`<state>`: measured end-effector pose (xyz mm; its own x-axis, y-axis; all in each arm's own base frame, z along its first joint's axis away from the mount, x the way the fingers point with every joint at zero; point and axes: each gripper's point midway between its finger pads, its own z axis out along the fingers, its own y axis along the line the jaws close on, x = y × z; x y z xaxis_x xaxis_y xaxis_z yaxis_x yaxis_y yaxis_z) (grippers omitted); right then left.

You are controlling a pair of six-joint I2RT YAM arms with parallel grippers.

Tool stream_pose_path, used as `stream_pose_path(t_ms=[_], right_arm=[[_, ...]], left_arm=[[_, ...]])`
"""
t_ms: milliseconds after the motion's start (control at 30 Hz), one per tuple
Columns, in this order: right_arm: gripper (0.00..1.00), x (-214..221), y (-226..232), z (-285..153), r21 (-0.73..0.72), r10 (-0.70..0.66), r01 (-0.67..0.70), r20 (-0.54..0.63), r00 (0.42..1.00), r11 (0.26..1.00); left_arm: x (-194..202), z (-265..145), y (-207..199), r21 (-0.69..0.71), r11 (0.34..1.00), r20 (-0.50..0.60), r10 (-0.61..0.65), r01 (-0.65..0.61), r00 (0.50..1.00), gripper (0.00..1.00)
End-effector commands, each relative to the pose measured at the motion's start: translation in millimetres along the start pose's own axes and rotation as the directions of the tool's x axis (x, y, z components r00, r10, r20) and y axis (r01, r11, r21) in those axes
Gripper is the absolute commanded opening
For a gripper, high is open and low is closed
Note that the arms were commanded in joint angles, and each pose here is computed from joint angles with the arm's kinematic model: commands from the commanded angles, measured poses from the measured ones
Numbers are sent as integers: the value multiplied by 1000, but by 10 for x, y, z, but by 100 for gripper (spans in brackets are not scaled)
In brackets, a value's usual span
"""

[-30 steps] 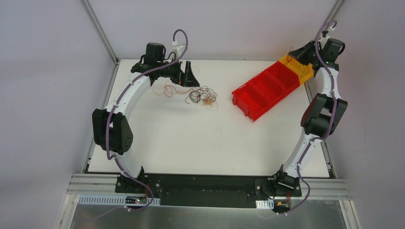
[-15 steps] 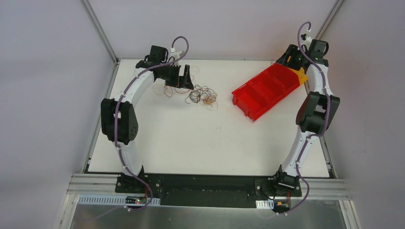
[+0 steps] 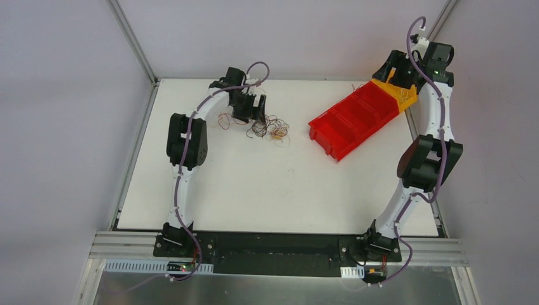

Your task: Untangle the cables

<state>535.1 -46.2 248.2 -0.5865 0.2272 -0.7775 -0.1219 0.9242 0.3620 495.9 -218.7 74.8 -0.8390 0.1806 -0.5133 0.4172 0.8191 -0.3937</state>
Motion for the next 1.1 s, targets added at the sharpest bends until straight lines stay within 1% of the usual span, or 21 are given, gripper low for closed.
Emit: stream_pose_path(t_ms=[0,100,200,333,400,533,667,700,800,833,933,1000,1067], right_arm=[[75,-11,169,-162,-32,-22,22,-4,1000,999],[74,17,175,-2,-39,-17,17,-13,1000,999],[74,20,174,268,-38,12,-13,-9,1000,999],[74,65,108,672,-6,26,-26,-4,1000,1000],[72,79,54,837,19,22,-22,8,1000,1000],[65,166,-107,1094,72,12,-12,0,1000,997],[49,307,-316,1186,145,1,3,-28,1000,989],[42,339,-416,1176,185,-8,14,-34,999,983],[15,368,-609,1110,237,7,0,-30,1000,971],[10,350,-637,1068,235,27,-22,-21,999,972],[0,284,-669,918,215,61,-61,6,998,975],[0,292,-702,866,221,49,-52,16,999,974],[0,396,-751,889,228,36,-32,-15,999,973]], left_arm=[[67,141,-57,-38,999,-35,32,-33,999,91],[239,232,-1,-42,999,-80,13,-17,997,91],[331,237,3,-41,999,-101,-4,-1,995,90],[396,171,-22,-43,999,-110,-9,4,994,94],[448,143,-26,-45,999,-119,-11,6,993,95],[527,83,-30,-50,999,-131,-14,7,991,95],[568,16,-8,-61,998,-134,-16,8,991,95],[571,-9,15,-64,998,-132,-21,13,991,95],[586,-115,85,-73,997,-124,-36,27,992,94],[585,-161,112,-76,997,-119,-39,30,992,94],[604,-277,174,-77,996,-109,-58,49,992,94],[615,-320,217,-76,996,-107,-52,44,993,94],[614,-347,245,-70,997,-103,-52,45,993,94]])
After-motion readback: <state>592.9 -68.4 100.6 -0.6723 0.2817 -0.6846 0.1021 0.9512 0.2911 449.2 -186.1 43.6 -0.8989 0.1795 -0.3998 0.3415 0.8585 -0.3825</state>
